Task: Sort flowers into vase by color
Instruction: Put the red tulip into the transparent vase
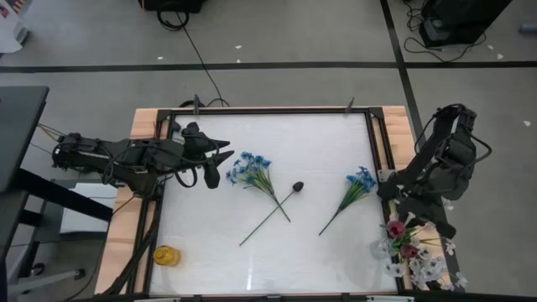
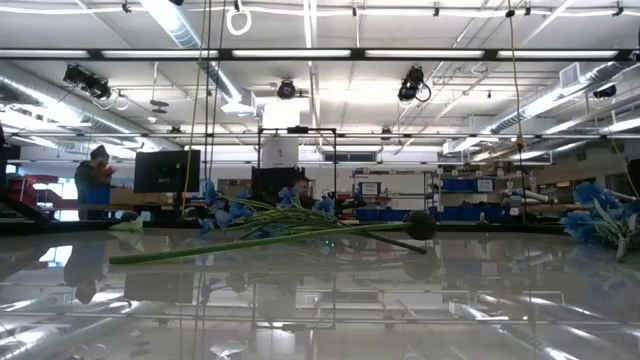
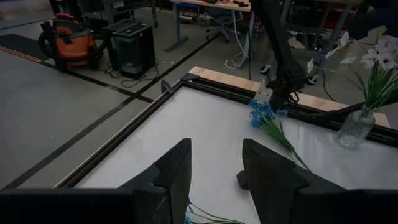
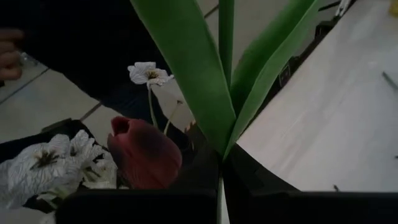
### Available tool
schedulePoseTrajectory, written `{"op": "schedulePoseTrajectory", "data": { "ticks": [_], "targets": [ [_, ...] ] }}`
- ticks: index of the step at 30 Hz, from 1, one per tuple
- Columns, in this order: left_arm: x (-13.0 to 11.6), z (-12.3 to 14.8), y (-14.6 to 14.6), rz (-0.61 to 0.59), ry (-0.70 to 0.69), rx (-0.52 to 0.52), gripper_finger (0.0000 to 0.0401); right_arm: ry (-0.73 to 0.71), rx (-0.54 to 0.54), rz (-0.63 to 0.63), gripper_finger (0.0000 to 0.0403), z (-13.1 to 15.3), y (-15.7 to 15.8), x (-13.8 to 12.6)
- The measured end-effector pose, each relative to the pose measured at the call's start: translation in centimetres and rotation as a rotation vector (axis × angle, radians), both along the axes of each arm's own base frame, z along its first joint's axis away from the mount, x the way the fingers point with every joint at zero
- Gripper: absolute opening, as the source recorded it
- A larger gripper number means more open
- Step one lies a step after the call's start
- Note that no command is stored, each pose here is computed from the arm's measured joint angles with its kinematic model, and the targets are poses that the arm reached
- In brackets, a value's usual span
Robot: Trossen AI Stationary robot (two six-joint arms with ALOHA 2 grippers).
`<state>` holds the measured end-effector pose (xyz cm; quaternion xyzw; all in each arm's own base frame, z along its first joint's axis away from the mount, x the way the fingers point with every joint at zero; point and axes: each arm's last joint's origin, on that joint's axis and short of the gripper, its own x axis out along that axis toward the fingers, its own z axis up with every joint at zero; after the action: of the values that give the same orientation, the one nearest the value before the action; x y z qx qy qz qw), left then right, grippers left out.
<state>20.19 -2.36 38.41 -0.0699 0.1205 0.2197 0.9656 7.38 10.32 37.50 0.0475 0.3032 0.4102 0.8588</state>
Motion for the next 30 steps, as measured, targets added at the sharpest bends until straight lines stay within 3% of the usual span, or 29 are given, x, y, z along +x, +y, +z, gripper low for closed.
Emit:
{"op": "schedulePoseTrajectory", "data": {
  "ticks": [6, 18, 30],
  "targets": [
    [0.0, 0.0, 0.0, 0.000, 0.000, 0.000, 0.0149, 0.028, -0.047, 0.054, 0.0012, 0.6, -0.8, -0.7],
    [0.0, 0.0, 0.0, 0.000, 0.000, 0.000, 0.0149, -0.117, 0.039, 0.164, 0.0012, 2.5, -2.7, -2.5],
    [0.0, 0.0, 0.0, 0.000, 0.000, 0.000, 0.0149, -0.108, 0.030, 0.210, 0.0012, -0.5, -1.0, -1.4]
  ]
}}
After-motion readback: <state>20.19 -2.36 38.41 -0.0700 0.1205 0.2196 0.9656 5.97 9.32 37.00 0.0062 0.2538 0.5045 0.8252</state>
